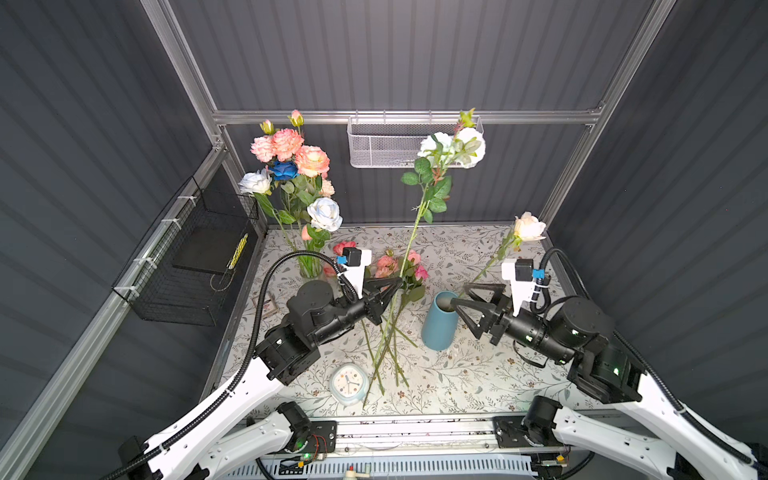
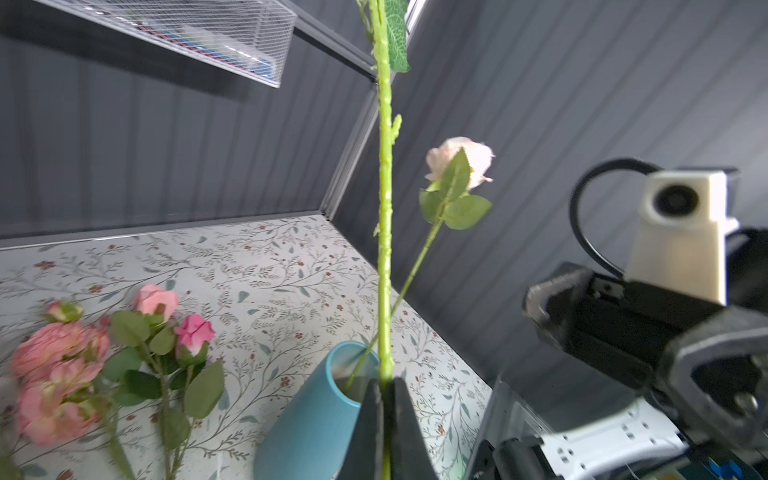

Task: Arrange the flowers into the vase
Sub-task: 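Hand the second white rose from the left gripper to the right gripper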

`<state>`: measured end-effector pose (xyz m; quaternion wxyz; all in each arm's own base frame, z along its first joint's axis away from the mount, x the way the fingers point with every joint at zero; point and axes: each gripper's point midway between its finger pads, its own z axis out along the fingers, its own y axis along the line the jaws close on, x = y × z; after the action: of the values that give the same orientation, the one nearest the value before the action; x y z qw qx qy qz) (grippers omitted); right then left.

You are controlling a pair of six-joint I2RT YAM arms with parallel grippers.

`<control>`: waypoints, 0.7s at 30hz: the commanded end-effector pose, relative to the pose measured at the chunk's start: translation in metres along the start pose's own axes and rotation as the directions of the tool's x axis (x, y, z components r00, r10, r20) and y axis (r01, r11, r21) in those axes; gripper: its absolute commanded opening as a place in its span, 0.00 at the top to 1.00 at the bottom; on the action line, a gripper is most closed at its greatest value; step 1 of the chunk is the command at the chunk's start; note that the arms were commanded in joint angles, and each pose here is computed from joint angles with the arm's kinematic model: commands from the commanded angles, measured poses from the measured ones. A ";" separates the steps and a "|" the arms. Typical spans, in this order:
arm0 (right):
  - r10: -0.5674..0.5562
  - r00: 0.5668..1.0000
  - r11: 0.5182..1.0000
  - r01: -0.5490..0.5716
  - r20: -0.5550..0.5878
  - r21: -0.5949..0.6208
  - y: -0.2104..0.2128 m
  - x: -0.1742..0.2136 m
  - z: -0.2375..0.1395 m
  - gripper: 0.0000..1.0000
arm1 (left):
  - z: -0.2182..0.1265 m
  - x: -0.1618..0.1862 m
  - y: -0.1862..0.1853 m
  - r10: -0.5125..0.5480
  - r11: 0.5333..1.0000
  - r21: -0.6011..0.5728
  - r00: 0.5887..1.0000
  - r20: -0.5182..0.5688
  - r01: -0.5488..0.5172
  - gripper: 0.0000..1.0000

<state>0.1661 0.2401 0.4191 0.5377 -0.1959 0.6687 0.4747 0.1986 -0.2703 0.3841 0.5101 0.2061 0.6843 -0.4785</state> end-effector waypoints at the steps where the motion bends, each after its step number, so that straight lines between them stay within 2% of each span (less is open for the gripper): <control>1: 0.020 1.000 0.994 -0.019 0.012 -0.109 0.026 -0.018 0.014 0.26 | -0.011 0.004 -0.038 0.067 0.976 0.208 0.998 -0.006 -0.064 1.00; 7: 0.025 0.999 0.991 -0.022 0.020 -0.130 0.033 -0.029 0.035 0.25 | -0.024 0.018 -0.065 0.084 0.924 0.378 0.995 -0.050 -0.060 1.00; 10: 0.030 0.999 0.993 -0.027 0.026 -0.114 0.030 -0.031 0.038 0.26 | -0.029 0.019 -0.071 0.089 0.909 0.412 0.995 -0.049 -0.061 1.00; 13: 0.032 0.998 0.991 -0.025 0.045 -0.135 0.035 -0.035 0.036 0.31 | -0.031 0.025 -0.076 0.096 0.892 0.449 0.992 -0.077 -0.052 1.00; 15: 0.029 0.998 0.989 -0.020 0.057 -0.145 0.037 -0.038 0.033 0.43 | -0.027 0.030 -0.076 0.094 0.890 0.455 0.990 -0.108 -0.034 1.00; 18: 0.025 0.998 0.990 -0.016 0.062 -0.142 0.038 -0.040 0.031 0.70 | -0.025 0.035 -0.075 0.088 0.889 0.457 0.988 -0.127 -0.020 1.00; 21: 0.017 0.998 0.991 -0.008 0.066 -0.132 0.037 -0.042 0.029 0.89 | -0.021 0.037 -0.069 0.071 0.903 0.429 0.988 -0.136 -0.006 1.00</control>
<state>0.1746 0.2791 0.4512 0.5234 -0.2088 0.6430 0.5185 0.1240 -0.2907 0.3808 0.4111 0.3550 0.6017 -0.5856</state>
